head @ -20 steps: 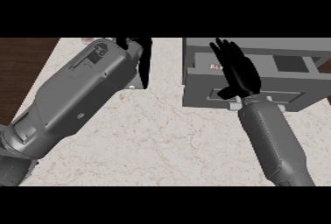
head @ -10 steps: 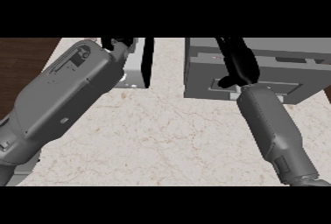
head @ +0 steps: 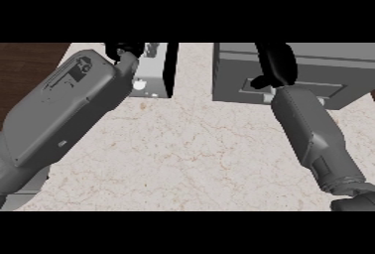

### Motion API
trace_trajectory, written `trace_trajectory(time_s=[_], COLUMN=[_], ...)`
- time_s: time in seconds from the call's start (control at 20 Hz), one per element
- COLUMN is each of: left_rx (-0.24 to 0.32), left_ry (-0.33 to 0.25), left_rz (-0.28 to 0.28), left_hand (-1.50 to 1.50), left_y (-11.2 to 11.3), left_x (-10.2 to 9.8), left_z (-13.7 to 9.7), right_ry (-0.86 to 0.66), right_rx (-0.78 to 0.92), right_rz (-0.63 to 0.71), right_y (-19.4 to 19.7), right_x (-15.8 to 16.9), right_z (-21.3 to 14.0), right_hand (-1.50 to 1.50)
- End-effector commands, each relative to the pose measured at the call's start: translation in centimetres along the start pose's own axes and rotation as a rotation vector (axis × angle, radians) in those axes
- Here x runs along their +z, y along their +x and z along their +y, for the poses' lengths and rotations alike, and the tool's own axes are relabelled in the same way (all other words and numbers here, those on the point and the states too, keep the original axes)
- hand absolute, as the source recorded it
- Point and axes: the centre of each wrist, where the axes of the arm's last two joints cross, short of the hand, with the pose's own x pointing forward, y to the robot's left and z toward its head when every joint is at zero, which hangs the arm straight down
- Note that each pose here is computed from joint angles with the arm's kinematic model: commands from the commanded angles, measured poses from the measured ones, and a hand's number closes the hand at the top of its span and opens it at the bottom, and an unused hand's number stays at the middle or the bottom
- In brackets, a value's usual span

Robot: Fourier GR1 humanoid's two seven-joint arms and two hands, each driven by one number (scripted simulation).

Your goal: Pick up the can, place it into the drawer and close the drawer

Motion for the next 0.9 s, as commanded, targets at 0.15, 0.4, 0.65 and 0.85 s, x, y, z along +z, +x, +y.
trace_trajectory(time_s=[0.15,0.4,0.65,0.85], left_rx=[0.007,-0.014,-0.003,0.002], left_ry=[0.002,-0.019,-0.024,-0.043], left_rz=[-0.006,-0.010,-0.016,0.006], left_hand=[-1.50,-1.50,-1.50,-1.50], left_y=[1.0,2.2,2.7,1.5], left_x=[0.5,0.2,0.4,1.5], left_z=[0.1,1.9,2.4,1.5], right_ry=[-0.048,-0.045,-0.051,0.012], right_rx=[0.020,0.041,0.034,-0.194], right_rz=[0.036,0.063,0.054,0.000], right_y=[0.4,-1.8,0.0,1.0], right_x=[-3.3,-4.0,-5.7,-6.3], right_z=[-2.5,-3.9,-5.2,-5.6], right_hand=[-1.50,-1.50,-1.50,-1.50])
